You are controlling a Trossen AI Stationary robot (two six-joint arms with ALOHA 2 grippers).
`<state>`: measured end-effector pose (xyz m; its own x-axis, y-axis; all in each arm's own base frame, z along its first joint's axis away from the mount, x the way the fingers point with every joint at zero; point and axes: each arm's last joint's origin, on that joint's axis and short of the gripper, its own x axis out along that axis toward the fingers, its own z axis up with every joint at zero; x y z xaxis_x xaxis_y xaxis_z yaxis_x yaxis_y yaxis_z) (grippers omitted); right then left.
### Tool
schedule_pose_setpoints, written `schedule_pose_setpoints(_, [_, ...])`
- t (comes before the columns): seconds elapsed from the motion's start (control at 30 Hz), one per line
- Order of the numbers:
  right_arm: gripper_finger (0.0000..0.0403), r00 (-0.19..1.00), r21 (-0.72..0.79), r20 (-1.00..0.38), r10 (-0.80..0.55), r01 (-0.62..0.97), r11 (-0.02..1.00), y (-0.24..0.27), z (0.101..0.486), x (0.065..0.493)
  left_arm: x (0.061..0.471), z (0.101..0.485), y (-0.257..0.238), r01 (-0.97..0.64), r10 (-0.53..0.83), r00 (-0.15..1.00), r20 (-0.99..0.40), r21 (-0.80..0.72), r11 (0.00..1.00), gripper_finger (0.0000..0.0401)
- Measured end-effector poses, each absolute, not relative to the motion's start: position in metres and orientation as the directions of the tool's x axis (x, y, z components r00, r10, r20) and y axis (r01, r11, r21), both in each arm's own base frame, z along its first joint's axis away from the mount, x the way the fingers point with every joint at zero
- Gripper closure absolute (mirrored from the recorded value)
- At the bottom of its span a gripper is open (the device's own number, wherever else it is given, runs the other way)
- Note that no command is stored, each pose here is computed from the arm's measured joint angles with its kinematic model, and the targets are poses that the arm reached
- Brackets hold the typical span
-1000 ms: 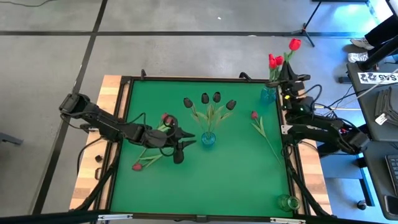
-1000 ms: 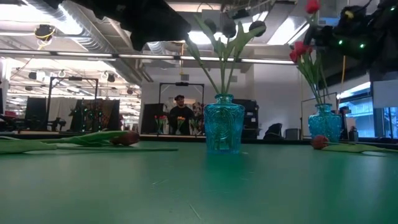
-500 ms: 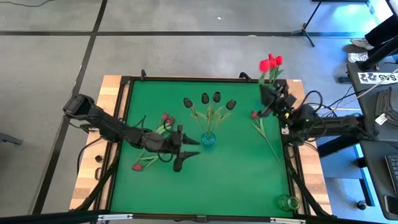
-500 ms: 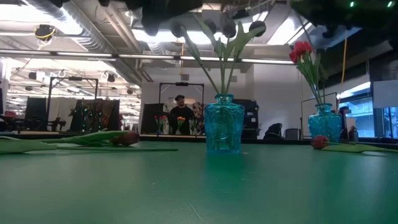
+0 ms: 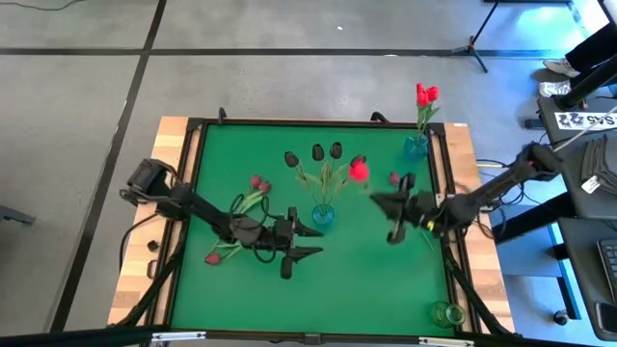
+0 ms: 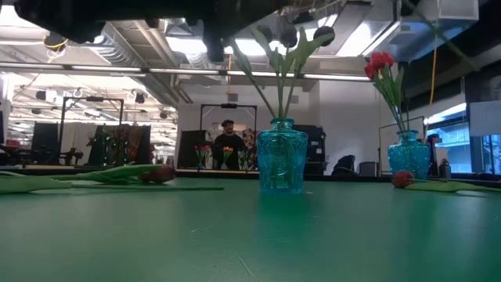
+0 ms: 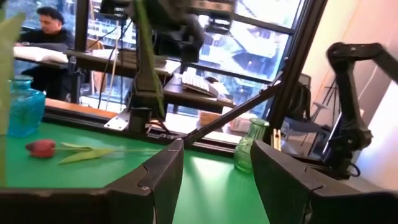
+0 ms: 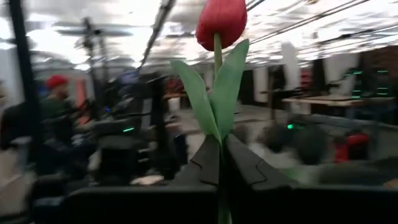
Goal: Sort flowers into vase by color
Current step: Put the red tulip into the top blue vase
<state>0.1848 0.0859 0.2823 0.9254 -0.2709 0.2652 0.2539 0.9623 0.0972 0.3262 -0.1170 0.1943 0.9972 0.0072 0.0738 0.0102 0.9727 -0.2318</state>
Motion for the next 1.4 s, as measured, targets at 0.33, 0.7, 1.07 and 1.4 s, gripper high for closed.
schedule_pose_setpoints(0.33, [0.0398,0.955,0.018,0.291,-0.063,0.060,0.998,0.150,0.286,0.252,0.357,0.202,-0.128,0.008,0.006,0.993,0.120,-0.117,0.993,0.0217])
schedule_pose_setpoints(0.7, [0.0398,0.938,-0.025,0.344,-0.043,0.055,0.998,0.158,0.279,0.281,0.380,0.235,-0.120,0.086,-0.059,0.971,0.231,-0.109,0.990,0.0217])
schedule_pose_setpoints(1.07, [0.0389,0.945,-0.024,0.314,-0.094,0.107,0.994,0.154,0.277,0.284,0.382,0.235,-0.119,0.040,-0.016,0.978,0.208,-0.112,0.993,0.0313])
schedule_pose_setpoints(1.4, [0.0362,0.976,-0.018,0.163,-0.147,0.152,0.988,0.152,0.269,0.283,0.382,0.223,-0.122,-0.034,0.047,0.995,0.092,-0.138,0.990,0.0396])
